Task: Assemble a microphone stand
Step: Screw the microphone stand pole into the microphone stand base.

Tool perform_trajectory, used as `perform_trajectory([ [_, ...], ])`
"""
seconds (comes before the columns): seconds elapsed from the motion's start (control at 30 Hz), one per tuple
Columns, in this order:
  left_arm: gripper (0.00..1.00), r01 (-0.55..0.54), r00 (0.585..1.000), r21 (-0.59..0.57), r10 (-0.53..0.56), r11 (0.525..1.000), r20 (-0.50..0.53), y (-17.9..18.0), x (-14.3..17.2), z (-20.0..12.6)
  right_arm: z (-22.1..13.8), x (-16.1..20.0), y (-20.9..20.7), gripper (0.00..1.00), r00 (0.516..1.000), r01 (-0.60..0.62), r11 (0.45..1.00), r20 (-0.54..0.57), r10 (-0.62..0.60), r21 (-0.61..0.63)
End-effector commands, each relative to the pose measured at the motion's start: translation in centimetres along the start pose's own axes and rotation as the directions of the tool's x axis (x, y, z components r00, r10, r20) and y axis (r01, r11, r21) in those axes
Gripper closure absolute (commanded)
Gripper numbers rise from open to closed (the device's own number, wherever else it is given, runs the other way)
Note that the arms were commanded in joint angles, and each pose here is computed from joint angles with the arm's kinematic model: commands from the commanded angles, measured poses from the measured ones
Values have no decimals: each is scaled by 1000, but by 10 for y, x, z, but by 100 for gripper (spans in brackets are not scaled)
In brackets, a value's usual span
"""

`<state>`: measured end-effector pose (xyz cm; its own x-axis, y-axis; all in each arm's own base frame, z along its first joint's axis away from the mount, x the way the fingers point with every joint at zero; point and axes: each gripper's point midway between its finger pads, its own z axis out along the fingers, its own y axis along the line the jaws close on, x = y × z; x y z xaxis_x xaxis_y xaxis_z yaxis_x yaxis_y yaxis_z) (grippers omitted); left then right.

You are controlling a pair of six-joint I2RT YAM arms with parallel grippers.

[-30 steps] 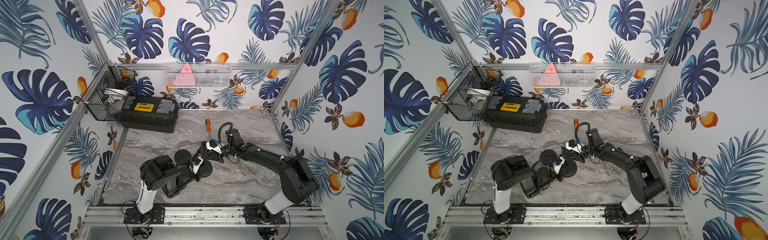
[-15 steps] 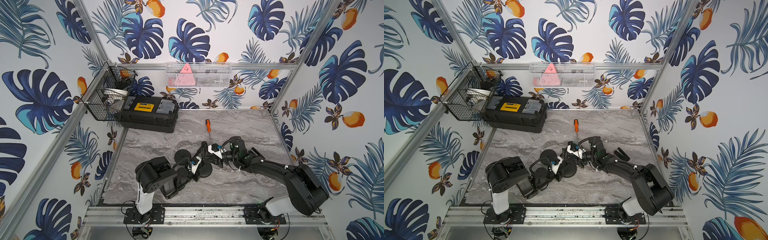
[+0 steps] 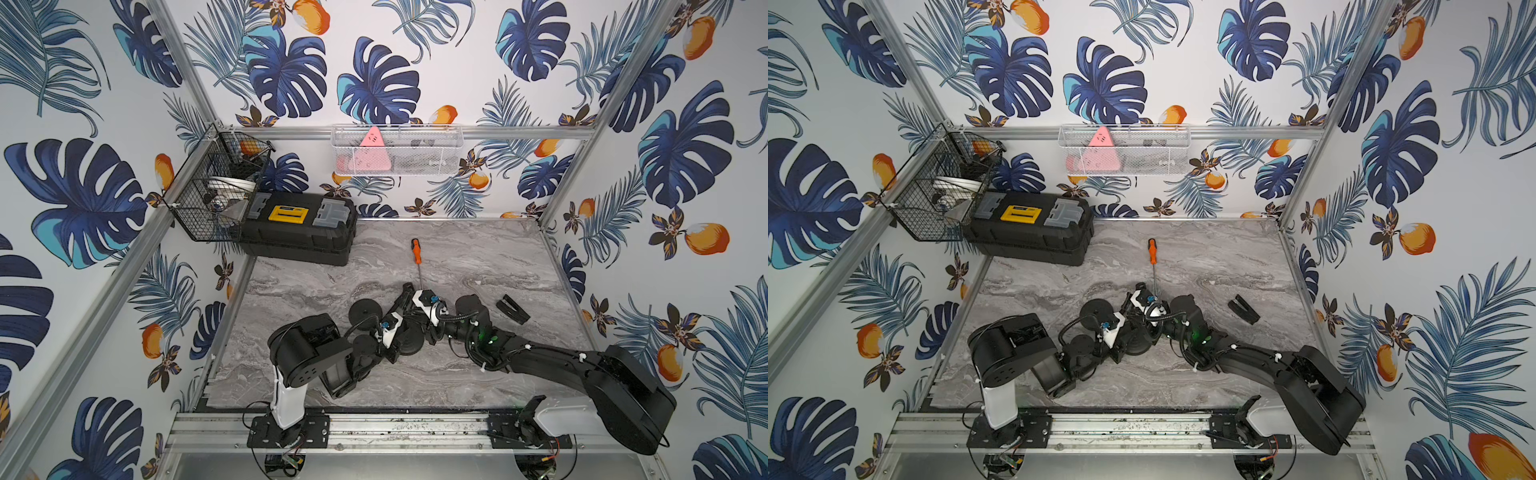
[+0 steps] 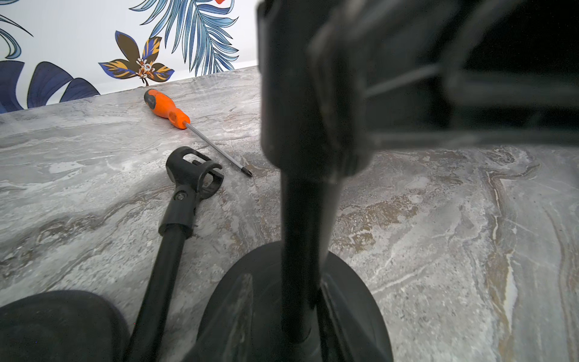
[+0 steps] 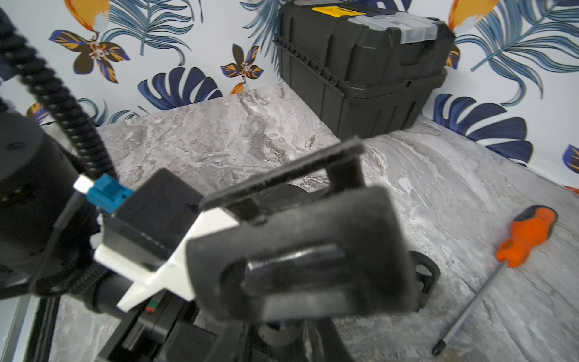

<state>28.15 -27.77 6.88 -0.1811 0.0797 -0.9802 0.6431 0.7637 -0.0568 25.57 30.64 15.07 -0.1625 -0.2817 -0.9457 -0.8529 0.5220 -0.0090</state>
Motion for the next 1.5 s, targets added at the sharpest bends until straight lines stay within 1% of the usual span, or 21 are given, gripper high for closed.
perform_trajectory([
  [0.0, 62, 22, 999, -18, -21, 1000, 43, 4, -11, 1, -8, 65, -13, 100, 962, -111, 975, -226, 154, 191],
  [0.07, 63, 23, 999, -14, -22, 1000, 43, 3, -11, 1, -10, 67, -14, 100, 958, -105, 967, -236, 161, 234],
  [0.2, 63, 23, 999, -18, -22, 1000, 45, 3, -11, 3, -11, 69, -15, 100, 956, -105, 956, -237, 173, 273],
  [0.4, 66, 20, 999, -9, -20, 1000, 48, 1, -12, 8, -10, 63, -6, 100, 961, -101, 965, -228, 157, 243],
  [0.6, 75, 18, 999, 1, -18, 1000, 36, -1, -7, 13, -10, 57, 0, 100, 962, -91, 974, -234, 140, 208],
  [0.63, 77, 18, 999, -1, -18, 1000, 35, -1, -6, 13, -10, 57, 1, 98, 962, -90, 975, -236, 138, 205],
  [0.7, 78, 17, 999, -4, -17, 1000, 33, 0, -5, 14, -10, 57, 2, 83, 961, -86, 977, -242, 133, 195],
  [0.73, 79, 15, 999, -7, -14, 1000, 31, 0, -4, 13, -10, 57, 3, 73, 961, -84, 978, -244, 130, 190],
  [0.83, 82, 13, 1000, -10, -13, 1000, 26, 1, -2, 14, -11, 53, 8, 51, 961, -79, 985, -251, 117, 156],
  [0.87, 82, 13, 1000, -9, -13, 1000, 24, 1, -2, 14, -13, 52, 10, 45, 961, -76, 986, -252, 111, 145],
  [0.9, 82, 12, 1000, -8, -12, 1000, 23, 1, -1, 15, -15, 51, 12, 43, 963, -72, 989, -250, 104, 132],
  [1.03, 83, 13, 1000, -5, -13, 1000, 15, 0, 2, 16, -27, 47, 18, 41, 966, -94, 995, -241, 95, 16],
  [1.13, 83, 12, 1000, -2, -12, 1000, 12, 0, 3, 15, -39, 36, 13, 41, 975, -135, 986, -192, 115, -95],
  [1.27, 83, 9, 1000, 8, -9, 1000, 13, -2, 2, 14, -50, 20, 12, 43, 989, -109, 953, -131, 74, -284],
  [1.4, 83, 1, 1000, 29, -1, 1000, 14, -6, 1, 14, -50, 13, 8, 43, 994, -60, 917, -110, 17, -394],
  [1.47, 82, -3, 1000, 38, 2, 999, 14, -7, 2, 14, -49, 11, 9, 42, 995, -38, 891, -102, -10, -453],
])
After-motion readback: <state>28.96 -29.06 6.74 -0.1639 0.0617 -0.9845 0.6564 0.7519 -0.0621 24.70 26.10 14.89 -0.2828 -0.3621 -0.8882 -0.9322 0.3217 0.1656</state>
